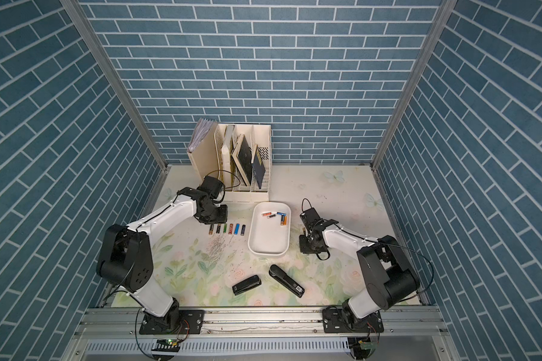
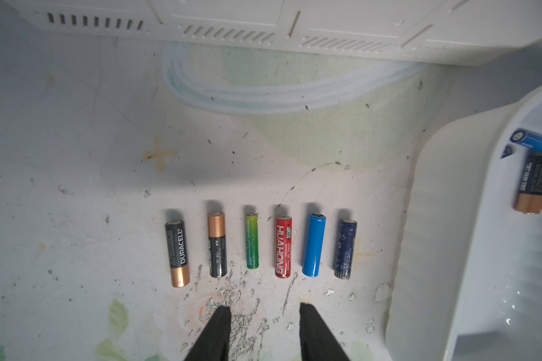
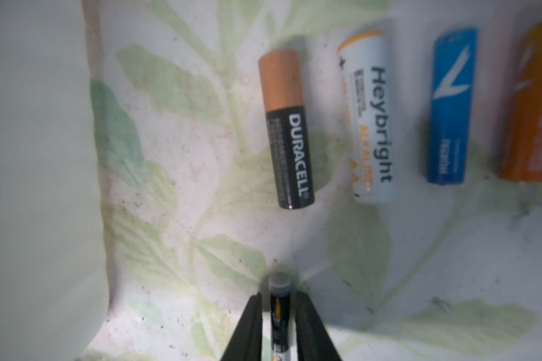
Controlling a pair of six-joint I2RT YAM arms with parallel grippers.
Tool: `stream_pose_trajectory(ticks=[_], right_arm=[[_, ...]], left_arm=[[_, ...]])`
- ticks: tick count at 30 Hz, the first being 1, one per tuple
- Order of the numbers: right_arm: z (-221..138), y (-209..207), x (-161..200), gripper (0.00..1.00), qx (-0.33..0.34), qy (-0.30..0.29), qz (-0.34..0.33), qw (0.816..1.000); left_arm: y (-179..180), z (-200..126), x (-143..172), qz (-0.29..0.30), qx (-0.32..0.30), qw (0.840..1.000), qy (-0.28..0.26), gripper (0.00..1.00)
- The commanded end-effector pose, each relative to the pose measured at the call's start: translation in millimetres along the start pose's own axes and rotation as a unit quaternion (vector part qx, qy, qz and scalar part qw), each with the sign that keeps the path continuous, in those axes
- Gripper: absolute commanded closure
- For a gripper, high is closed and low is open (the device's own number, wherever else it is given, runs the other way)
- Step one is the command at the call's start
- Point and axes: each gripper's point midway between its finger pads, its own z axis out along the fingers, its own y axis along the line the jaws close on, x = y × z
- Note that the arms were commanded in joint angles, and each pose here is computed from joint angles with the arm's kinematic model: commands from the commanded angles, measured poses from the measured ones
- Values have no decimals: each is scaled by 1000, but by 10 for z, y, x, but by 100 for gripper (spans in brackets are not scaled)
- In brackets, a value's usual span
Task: Take the batteries out of the storage box
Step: Place the battery at the center of the board.
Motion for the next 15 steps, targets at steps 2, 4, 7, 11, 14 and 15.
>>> stream_pose_trajectory(ticks=[2,4,7,11,14,15], right_arm=[[-73,-16,-38,75,10,2,9,1000],[-104,-5,-69,74,9,-2,9,1000],[-161,18,-118,73,7,-9,8,1000],[-274,57,-216,73,4,-22,7,1000],[-369,98,-310,72,1,-35,4,999],[-397,111,-340,72,1,-38,1,999]], left_arm=[[-25,-6,-11,2,-7,1000,6,58],[-34,-23,-32,2,-6,1000,3,57],[-62,-62,-67,4,-6,1000,-1,57],[-135,-155,-146,7,-3,1000,-12,56],[-254,-236,-204,12,0,1000,-22,55],[-313,-261,-222,15,3,1000,-26,54]])
